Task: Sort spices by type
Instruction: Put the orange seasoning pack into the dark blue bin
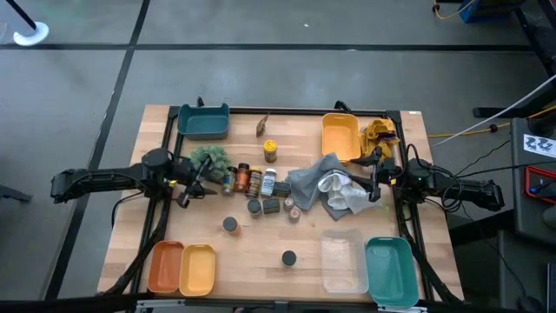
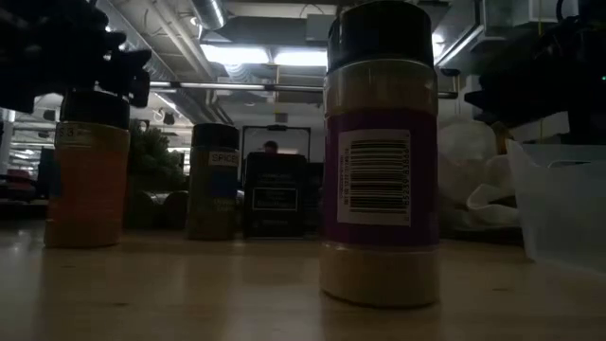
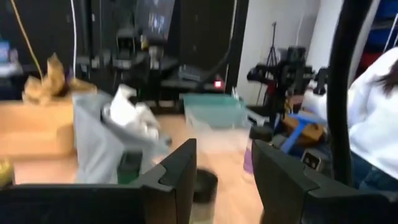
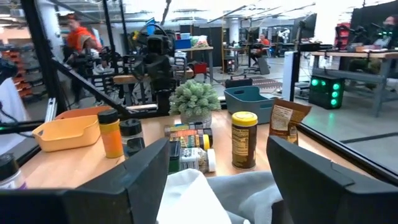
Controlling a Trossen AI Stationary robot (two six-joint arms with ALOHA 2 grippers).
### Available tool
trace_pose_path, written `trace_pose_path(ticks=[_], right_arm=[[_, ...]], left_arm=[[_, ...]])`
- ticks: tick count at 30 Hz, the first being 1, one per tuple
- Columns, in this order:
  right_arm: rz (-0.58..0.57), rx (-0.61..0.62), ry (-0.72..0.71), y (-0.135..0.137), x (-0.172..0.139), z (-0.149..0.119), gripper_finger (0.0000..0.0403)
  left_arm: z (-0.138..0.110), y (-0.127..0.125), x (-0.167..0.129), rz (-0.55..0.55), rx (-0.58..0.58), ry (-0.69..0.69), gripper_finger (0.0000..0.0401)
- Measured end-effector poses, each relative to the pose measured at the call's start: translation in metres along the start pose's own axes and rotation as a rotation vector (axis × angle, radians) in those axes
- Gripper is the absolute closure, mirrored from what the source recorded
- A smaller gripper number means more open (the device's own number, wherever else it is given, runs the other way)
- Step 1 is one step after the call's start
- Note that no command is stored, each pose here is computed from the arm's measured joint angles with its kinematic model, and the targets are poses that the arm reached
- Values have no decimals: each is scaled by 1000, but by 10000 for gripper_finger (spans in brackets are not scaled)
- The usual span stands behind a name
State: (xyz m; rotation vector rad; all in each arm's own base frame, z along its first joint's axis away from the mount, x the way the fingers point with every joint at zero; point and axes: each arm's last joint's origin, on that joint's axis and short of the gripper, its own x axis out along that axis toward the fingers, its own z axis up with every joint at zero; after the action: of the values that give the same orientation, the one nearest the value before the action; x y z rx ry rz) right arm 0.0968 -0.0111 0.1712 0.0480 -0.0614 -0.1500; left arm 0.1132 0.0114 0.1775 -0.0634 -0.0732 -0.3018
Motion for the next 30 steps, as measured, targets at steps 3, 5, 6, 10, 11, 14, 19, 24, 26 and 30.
trace_pose_path(ticks=[3, 5, 6, 10, 11, 14, 19, 24, 26, 30], right_arm=[[-9, 2, -1, 0, 0, 0, 134], [-8, 13, -2, 0, 0, 0, 134], [-8, 24, -3, 0, 0, 0, 134], [-9, 83, -4, 0, 0, 0, 134], [-8, 94, -4, 0, 0, 0, 134], [-8, 105, -4, 0, 0, 0, 134], [-8, 106, -4, 0, 0, 0, 134], [-8, 107, -4, 0, 0, 0, 134], [-8, 107, -4, 0, 0, 0, 134], [-26, 107, -5, -1, 0, 0, 134]], left_arm=[[8, 0, 0, 19, 87, -80, 265], [14, 0, -1, 51, 155, -138, 264], [18, -1, -2, 58, 186, -173, 265], [28, -4, -4, 31, 199, -277, 265], [29, -5, -4, 18, 164, -288, 264], [28, -6, -3, -9, 48, -281, 265], [26, -6, -2, -20, -23, -258, 264], [28, -4, -3, 64, -29, -293, 265], [29, 0, -3, 208, -50, -326, 265], [29, 10, -6, 536, -113, -395, 265]])
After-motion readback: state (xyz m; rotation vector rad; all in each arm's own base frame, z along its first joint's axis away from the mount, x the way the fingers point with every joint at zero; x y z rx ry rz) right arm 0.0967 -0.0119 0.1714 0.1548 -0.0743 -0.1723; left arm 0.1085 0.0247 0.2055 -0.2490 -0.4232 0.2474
